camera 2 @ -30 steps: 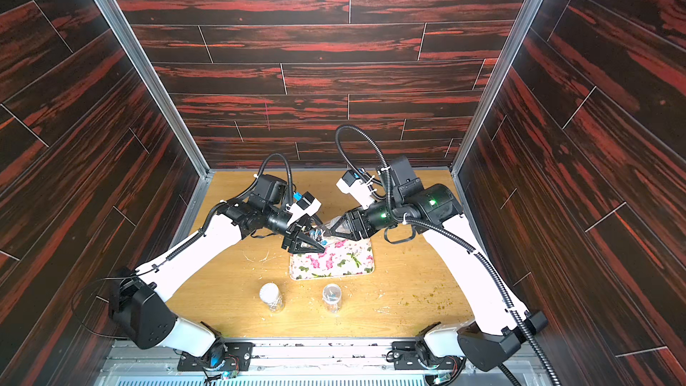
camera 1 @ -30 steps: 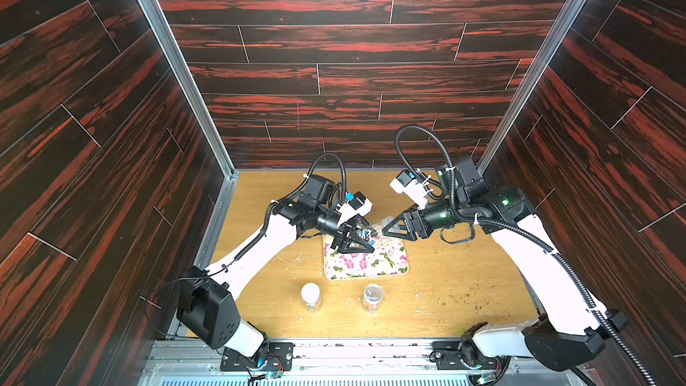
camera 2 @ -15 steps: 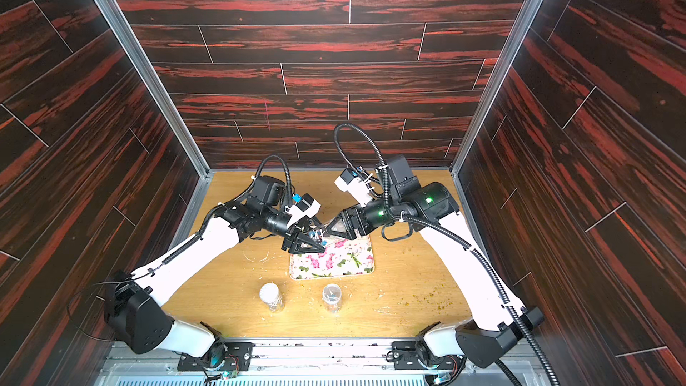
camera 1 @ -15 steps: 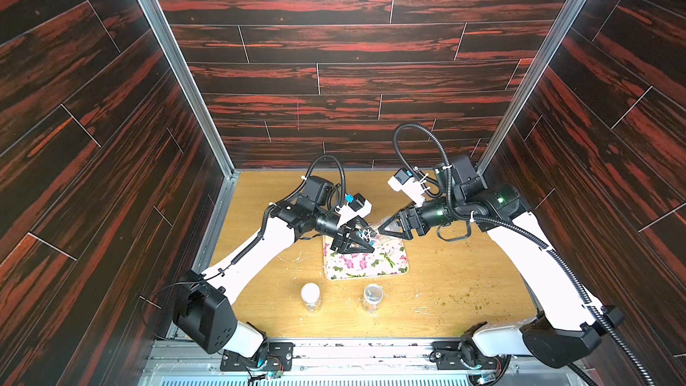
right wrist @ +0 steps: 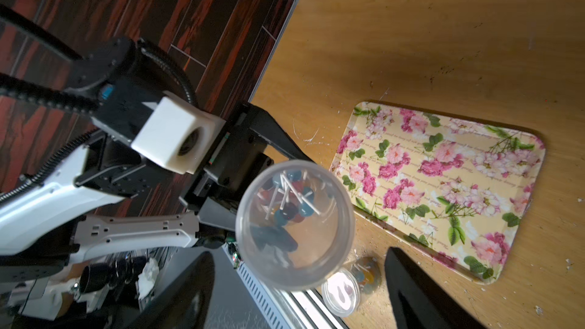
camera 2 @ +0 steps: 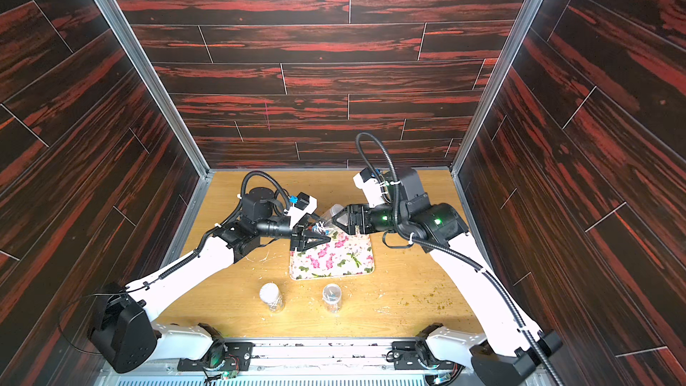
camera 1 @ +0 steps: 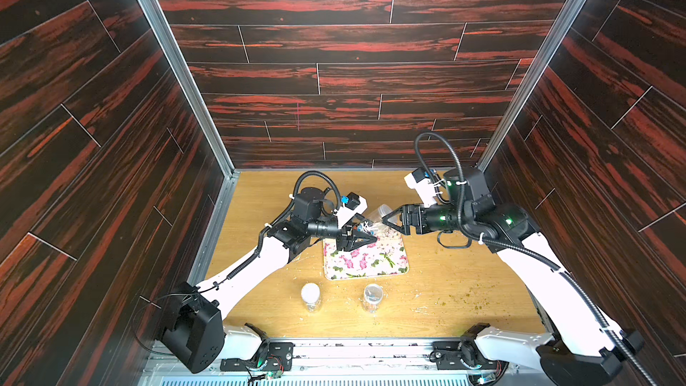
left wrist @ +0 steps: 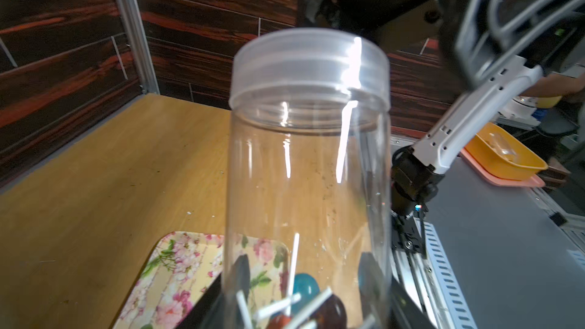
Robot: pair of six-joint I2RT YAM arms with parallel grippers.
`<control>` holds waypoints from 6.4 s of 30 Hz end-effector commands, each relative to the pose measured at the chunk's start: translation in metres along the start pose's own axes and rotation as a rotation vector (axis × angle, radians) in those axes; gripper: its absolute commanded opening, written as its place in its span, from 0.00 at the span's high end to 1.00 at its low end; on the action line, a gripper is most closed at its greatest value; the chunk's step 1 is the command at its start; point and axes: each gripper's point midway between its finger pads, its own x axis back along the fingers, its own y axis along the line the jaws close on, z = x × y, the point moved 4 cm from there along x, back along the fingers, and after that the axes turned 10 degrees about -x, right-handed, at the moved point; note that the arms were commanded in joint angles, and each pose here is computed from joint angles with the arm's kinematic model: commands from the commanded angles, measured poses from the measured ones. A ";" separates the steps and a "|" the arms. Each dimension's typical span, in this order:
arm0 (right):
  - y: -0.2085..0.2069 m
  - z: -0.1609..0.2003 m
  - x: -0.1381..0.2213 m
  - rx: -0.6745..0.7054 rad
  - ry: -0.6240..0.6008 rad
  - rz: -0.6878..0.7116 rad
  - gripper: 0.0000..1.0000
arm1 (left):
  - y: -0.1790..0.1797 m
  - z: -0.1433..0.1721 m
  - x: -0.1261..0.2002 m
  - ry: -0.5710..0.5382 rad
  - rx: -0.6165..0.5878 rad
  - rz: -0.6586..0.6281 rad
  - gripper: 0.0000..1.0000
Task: Pour the candies out of the jar
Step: Pick up the jar from the center of the board, then unscrew the lid from the jar.
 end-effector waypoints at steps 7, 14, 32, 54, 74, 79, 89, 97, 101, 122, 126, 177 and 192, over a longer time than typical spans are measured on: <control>0.003 -0.028 0.007 -0.119 -0.237 -0.008 0.13 | 0.009 -0.028 -0.002 -0.102 -0.082 -0.177 0.57; -0.005 -0.035 -0.003 -0.137 -0.292 0.040 0.14 | 0.011 -0.032 -0.005 -0.136 -0.105 -0.279 0.57; -0.008 -0.041 -0.022 -0.104 -0.300 0.056 0.26 | 0.010 -0.031 -0.014 -0.152 -0.106 -0.304 0.57; 0.015 -0.026 -0.012 0.141 -0.287 -0.110 0.64 | -0.003 -0.041 -0.015 -0.198 -0.078 -0.212 0.57; 0.027 -0.016 0.002 0.581 -0.183 -0.358 0.63 | -0.021 -0.059 -0.001 -0.237 -0.080 -0.164 0.57; 0.031 -0.013 0.008 0.680 -0.151 -0.451 0.63 | -0.024 -0.062 0.001 -0.251 -0.076 -0.152 0.57; 0.021 -0.020 0.000 0.707 -0.096 -0.445 0.52 | -0.024 -0.063 0.002 -0.265 -0.070 -0.154 0.57; 0.026 -0.019 0.006 0.636 -0.109 -0.449 0.27 | -0.020 -0.063 -0.001 -0.274 -0.062 -0.165 0.57; 0.025 -0.018 0.009 0.600 -0.117 -0.420 0.16 | -0.018 -0.060 -0.003 -0.266 -0.061 -0.173 0.57; 0.024 -0.040 0.011 -0.029 -0.328 0.009 0.12 | -0.012 -0.049 -0.007 -0.211 -0.069 -0.199 0.57; 0.029 -0.037 0.002 -0.025 -0.322 0.049 0.15 | -0.011 -0.048 -0.008 -0.210 -0.066 -0.196 0.57; 0.062 -0.025 0.006 0.803 -0.075 -0.521 0.52 | -0.021 -0.057 0.004 -0.244 -0.059 -0.201 0.57; 0.053 -0.022 0.015 0.716 -0.109 -0.404 0.08 | -0.020 -0.055 0.006 -0.240 -0.061 -0.223 0.57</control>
